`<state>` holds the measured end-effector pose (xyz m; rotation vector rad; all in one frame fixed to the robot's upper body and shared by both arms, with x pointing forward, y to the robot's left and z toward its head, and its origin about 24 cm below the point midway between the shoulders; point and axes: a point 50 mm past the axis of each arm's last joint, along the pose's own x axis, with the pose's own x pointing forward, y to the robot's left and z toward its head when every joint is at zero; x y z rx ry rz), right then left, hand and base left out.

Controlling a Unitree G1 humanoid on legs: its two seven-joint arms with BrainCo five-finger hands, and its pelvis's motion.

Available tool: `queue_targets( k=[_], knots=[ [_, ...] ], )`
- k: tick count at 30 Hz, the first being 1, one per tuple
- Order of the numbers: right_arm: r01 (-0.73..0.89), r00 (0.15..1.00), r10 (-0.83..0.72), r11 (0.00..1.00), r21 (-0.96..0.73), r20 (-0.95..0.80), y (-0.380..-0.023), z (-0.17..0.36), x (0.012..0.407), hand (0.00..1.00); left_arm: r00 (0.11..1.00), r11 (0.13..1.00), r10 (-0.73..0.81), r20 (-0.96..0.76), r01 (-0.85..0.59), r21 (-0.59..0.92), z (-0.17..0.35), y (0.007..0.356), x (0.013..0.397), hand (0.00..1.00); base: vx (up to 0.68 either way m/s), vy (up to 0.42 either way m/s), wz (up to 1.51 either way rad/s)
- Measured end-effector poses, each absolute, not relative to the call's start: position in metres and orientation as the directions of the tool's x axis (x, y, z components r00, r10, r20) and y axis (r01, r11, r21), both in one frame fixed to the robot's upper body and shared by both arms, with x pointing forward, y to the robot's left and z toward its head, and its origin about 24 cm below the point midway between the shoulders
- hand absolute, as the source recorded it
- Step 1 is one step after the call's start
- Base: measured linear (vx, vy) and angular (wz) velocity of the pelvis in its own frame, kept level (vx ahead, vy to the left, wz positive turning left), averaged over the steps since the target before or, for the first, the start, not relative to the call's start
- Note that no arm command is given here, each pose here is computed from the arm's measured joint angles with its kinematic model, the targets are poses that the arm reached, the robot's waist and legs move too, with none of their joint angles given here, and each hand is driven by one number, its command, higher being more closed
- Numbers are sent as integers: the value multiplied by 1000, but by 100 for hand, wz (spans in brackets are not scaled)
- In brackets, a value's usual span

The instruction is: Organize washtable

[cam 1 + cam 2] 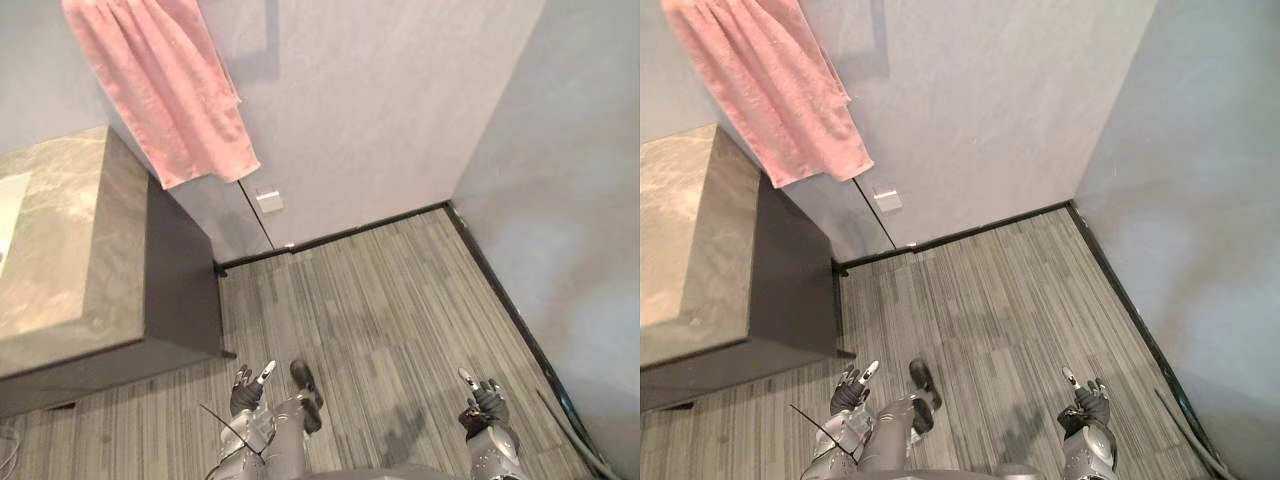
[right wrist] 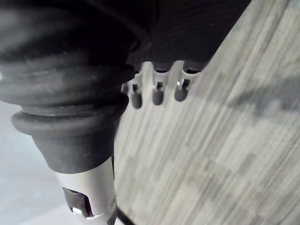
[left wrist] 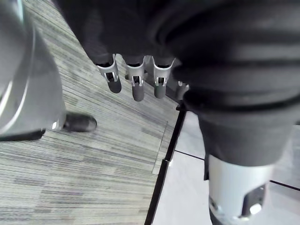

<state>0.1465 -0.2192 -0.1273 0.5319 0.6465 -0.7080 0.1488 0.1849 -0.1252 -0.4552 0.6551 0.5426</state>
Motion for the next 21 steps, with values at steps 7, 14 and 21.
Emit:
queue_targets(
  k=[7,14,21],
  knots=[
    [721,583,-377,649,244,-720,-209,-134,135,0,609,749,377,-698,-644,-157,-131,200,133,0,603,79,4],
    [761,495,-420,632,146,-761,-227,-143,92,0,682,760,358,-638,-610,-225,-118,190,162,0,486,-231,86],
    [758,567,-480,623,195,-669,-246,-125,114,0,745,737,368,-556,-598,-314,-101,182,177,0,245,-189,54]
  ],
)
